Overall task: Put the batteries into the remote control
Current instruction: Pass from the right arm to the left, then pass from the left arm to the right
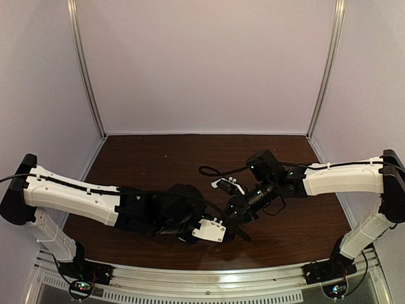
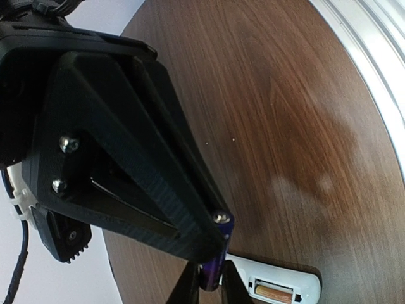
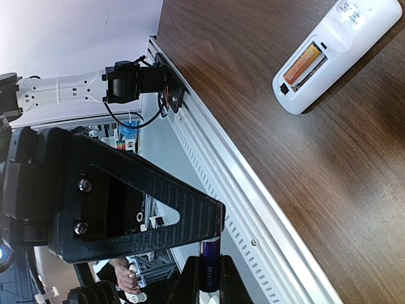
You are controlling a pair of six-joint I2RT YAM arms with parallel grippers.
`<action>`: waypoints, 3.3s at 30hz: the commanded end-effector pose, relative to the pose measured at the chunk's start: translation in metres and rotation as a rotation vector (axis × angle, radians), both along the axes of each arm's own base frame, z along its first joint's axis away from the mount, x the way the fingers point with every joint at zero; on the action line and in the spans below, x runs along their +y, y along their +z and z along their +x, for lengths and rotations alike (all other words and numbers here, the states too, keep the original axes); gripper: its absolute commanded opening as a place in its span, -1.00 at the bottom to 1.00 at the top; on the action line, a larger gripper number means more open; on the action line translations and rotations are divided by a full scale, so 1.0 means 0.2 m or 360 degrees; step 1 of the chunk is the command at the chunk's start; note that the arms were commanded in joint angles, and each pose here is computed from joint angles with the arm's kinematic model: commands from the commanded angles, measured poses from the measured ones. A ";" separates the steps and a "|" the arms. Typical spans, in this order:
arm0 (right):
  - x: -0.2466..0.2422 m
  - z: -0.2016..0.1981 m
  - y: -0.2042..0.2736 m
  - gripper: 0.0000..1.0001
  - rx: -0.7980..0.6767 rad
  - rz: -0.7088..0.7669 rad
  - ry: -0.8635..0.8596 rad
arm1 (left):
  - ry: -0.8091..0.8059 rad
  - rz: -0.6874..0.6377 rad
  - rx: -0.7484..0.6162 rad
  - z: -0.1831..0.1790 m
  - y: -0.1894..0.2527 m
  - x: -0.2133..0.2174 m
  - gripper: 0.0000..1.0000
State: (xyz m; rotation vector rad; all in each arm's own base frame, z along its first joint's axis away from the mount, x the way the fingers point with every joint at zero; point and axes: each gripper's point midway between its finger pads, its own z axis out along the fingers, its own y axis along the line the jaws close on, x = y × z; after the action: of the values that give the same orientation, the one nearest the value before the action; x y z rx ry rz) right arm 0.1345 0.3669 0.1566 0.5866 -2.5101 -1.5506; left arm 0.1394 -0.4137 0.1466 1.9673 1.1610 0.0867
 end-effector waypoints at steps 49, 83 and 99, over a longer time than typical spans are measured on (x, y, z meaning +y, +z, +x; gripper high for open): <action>-0.03 0.26 0.78 -0.39 -0.1091 0.0595 -0.0101 | 0.0326 -0.1423 0.1486 0.11 0.66 -0.07 -1.00; -0.03 0.29 0.66 -0.63 -0.1117 0.0400 -0.0082 | 0.0383 -0.1355 0.1576 0.15 0.60 -0.10 -1.00; -0.02 0.29 0.64 -1.00 -0.1103 0.0375 -0.0076 | 0.0386 -0.1356 0.1553 0.16 0.63 -0.11 -0.56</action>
State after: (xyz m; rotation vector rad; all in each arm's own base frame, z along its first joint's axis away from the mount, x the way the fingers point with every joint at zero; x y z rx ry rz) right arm 0.1917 0.3578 0.2793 1.3024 -2.8255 -1.9252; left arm 0.1703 -0.4273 0.2501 1.0429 1.7096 -1.1488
